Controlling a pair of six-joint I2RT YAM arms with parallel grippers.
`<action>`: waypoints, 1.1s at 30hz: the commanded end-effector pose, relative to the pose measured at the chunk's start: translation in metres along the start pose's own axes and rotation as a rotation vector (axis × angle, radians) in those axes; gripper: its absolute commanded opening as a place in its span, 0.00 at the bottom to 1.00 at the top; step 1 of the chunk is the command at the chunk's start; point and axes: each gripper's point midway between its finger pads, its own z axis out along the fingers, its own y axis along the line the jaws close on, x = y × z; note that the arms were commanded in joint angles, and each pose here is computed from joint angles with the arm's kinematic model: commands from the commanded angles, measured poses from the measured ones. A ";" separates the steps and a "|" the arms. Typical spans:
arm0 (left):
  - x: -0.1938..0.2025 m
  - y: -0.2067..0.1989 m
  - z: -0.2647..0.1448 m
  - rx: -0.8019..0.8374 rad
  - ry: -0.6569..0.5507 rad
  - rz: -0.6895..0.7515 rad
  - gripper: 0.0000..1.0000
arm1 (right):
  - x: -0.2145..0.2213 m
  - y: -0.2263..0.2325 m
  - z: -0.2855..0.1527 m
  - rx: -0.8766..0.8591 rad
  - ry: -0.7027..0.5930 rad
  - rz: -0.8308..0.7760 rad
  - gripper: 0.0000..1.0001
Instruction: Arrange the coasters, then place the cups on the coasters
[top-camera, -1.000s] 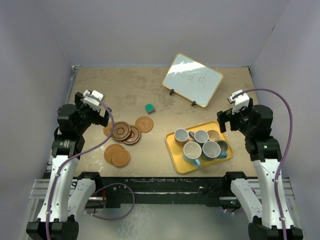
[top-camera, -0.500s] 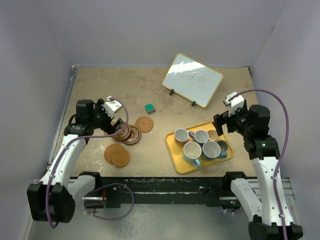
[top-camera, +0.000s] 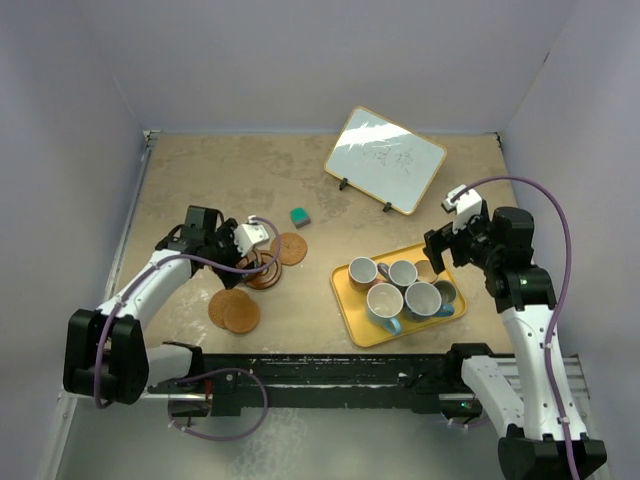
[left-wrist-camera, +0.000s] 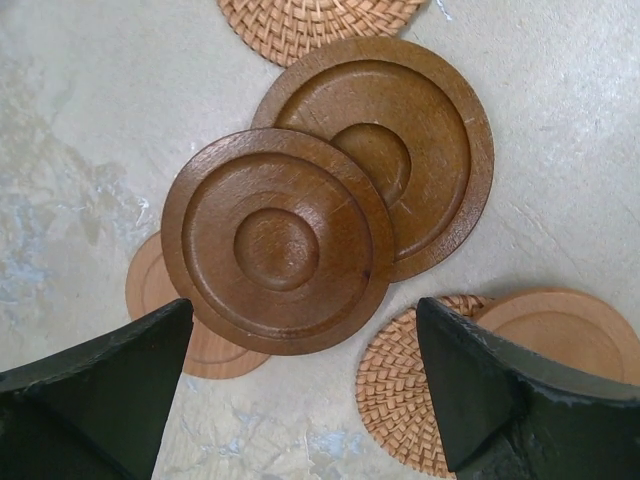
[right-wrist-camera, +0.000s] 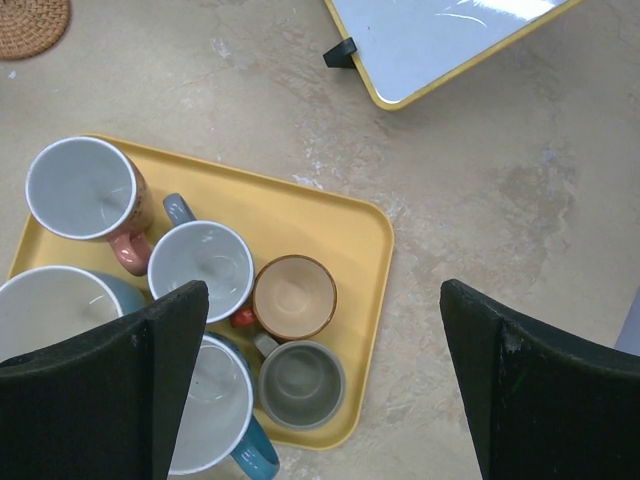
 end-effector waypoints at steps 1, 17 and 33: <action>0.002 -0.004 0.008 0.038 0.004 0.043 0.89 | -0.002 0.004 0.001 -0.025 -0.009 -0.021 1.00; 0.027 0.014 0.037 -0.022 0.113 0.045 0.81 | 0.003 0.006 0.004 -0.040 0.010 -0.031 1.00; -0.013 0.052 0.087 0.084 0.089 -0.003 0.46 | 0.011 0.000 0.010 -0.018 0.045 -0.039 1.00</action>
